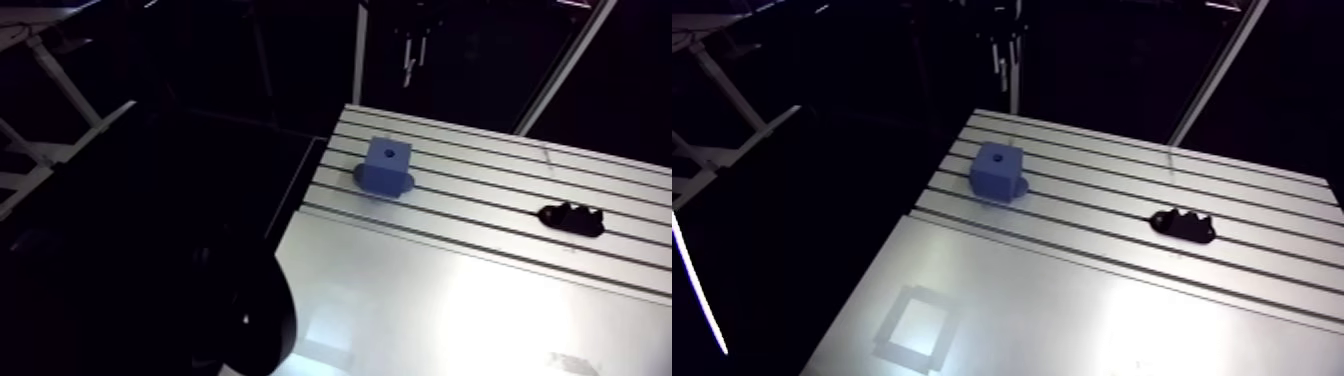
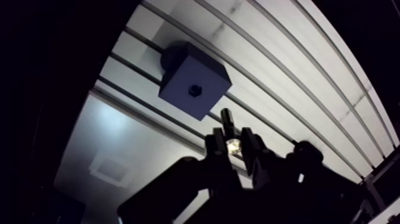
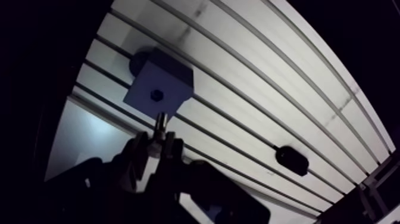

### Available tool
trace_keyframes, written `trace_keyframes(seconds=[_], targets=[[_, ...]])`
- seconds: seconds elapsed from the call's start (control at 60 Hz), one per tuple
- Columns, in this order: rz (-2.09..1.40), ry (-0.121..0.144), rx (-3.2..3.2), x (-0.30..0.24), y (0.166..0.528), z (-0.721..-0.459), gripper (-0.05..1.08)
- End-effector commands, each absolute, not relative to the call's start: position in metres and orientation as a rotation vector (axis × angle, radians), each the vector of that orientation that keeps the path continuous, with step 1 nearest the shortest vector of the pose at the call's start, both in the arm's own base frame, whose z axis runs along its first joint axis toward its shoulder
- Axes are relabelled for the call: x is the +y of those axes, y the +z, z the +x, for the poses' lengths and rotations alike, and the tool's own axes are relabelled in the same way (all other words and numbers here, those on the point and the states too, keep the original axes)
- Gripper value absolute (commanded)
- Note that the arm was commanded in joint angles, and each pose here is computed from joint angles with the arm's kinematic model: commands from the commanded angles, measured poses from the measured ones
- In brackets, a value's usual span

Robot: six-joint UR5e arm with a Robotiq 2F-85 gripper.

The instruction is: Pick up the M10 bolt and insert it into the hex recess until seated.

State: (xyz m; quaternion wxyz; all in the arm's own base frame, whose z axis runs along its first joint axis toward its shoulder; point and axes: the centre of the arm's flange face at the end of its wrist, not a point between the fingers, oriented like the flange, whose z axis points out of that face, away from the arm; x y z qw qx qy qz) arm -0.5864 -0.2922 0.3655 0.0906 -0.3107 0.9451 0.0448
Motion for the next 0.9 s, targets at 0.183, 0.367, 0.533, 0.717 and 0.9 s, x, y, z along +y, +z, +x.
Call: trace_keyframes(seconds=[0.183, 0.367, 0.533, 0.717, 0.9], targets=[[-0.921, 0.144, 2.824, -0.297, 0.368, -0.589, 1.08], [-0.915, 0.142, 2.8, -0.295, 0.358, -0.58, 1.08], [-0.91, 0.143, 2.786, -0.294, 0.35, -0.576, 1.08], [-0.904, 0.142, 2.771, -0.292, 0.339, -0.571, 1.08], [-0.91, 0.139, 2.789, -0.293, 0.334, -0.571, 1.08]])
